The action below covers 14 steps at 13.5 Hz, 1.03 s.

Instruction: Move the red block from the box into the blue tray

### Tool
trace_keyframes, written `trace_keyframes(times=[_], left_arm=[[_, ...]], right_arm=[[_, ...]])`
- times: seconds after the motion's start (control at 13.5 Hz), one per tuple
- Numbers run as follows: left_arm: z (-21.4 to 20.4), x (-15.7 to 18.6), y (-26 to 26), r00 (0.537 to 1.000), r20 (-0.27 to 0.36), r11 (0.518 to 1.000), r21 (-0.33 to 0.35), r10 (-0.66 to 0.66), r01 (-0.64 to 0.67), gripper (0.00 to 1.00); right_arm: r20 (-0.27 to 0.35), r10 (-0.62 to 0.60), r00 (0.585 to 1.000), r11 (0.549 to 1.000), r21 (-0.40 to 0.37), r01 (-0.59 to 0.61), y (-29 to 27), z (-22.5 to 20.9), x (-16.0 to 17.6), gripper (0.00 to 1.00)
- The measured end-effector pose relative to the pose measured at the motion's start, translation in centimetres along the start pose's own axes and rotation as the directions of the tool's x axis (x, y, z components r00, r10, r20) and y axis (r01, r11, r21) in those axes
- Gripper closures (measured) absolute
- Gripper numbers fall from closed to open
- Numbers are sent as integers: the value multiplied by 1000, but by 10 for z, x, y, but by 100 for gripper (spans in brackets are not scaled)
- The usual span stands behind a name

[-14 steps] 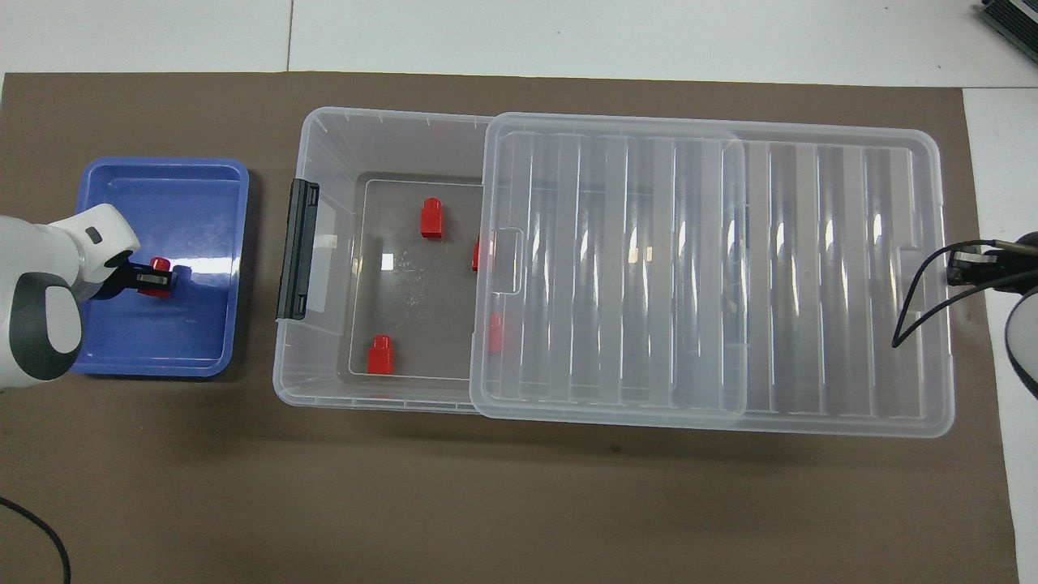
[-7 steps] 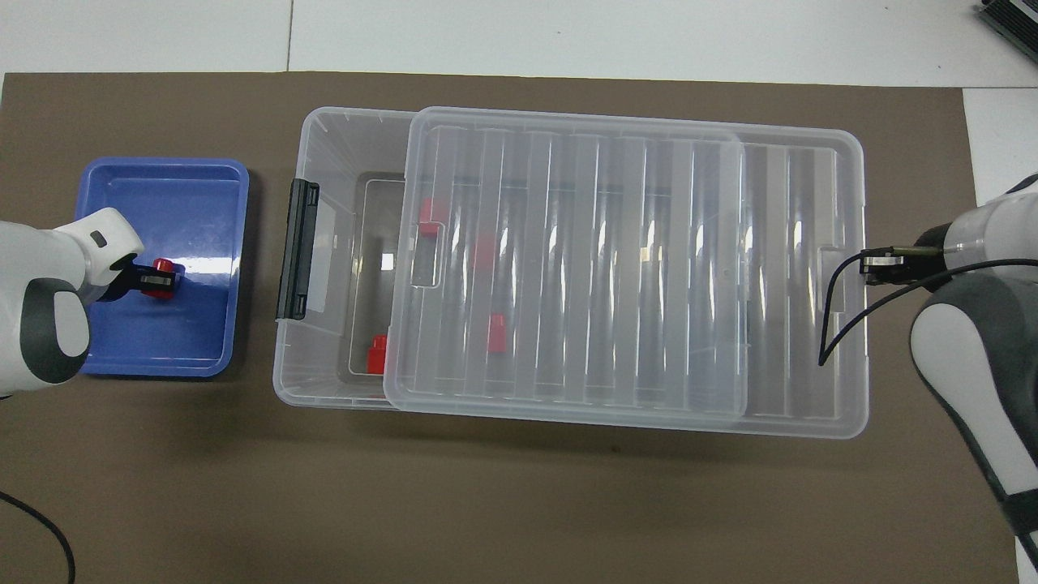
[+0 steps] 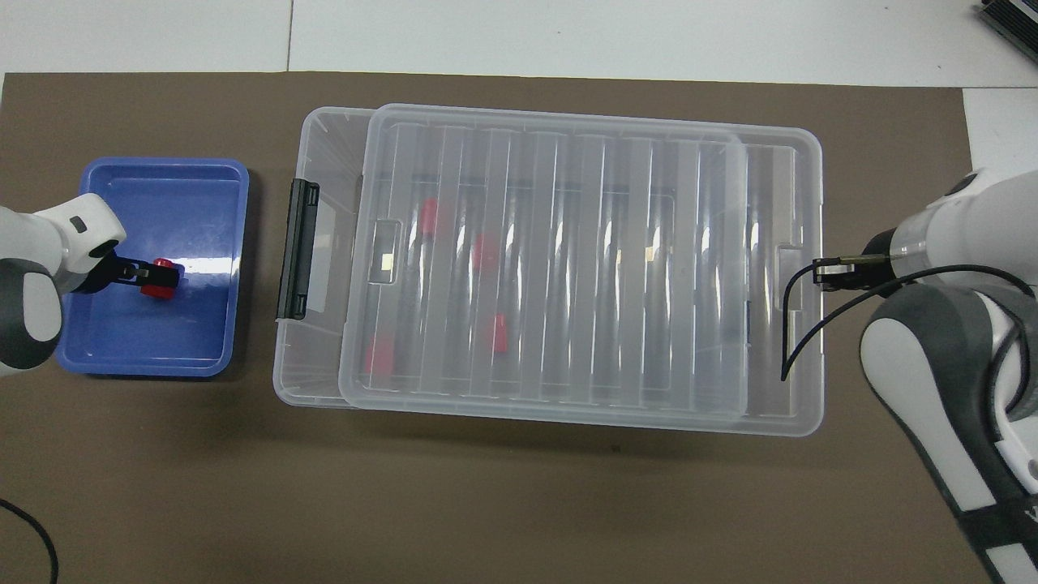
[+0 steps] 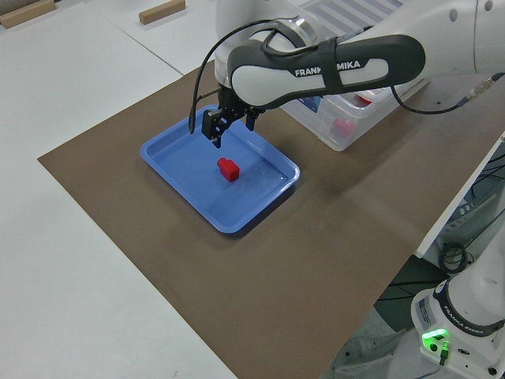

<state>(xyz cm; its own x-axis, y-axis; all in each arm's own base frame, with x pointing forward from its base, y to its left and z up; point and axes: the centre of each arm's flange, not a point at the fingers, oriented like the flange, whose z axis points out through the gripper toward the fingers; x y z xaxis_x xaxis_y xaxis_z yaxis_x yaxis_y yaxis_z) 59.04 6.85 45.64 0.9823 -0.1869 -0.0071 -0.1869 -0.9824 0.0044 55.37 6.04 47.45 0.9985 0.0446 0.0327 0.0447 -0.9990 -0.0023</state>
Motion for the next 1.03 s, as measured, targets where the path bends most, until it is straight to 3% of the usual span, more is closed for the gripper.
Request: trace_keyframes(times=[0.15,0.44,0.74,1.03], left_arm=[[-52,-6,36,1000,22,1000,6,-13,13,0],[-118,-40,80,999,40,1000,24,7,-8,0],[-128,-53,124,994,75,996,25,79,-81,0],[-143,-54,121,996,59,997,27,72,-74,0]], right_arm=[[-1,-23,1000,1000,1,23,-13,-1,-1,99],[-1,-38,999,999,1,38,-21,-1,-2,99],[-1,-43,999,999,2,43,-24,-1,-2,99],[-12,-24,1000,1000,6,24,-23,-7,-2,99]])
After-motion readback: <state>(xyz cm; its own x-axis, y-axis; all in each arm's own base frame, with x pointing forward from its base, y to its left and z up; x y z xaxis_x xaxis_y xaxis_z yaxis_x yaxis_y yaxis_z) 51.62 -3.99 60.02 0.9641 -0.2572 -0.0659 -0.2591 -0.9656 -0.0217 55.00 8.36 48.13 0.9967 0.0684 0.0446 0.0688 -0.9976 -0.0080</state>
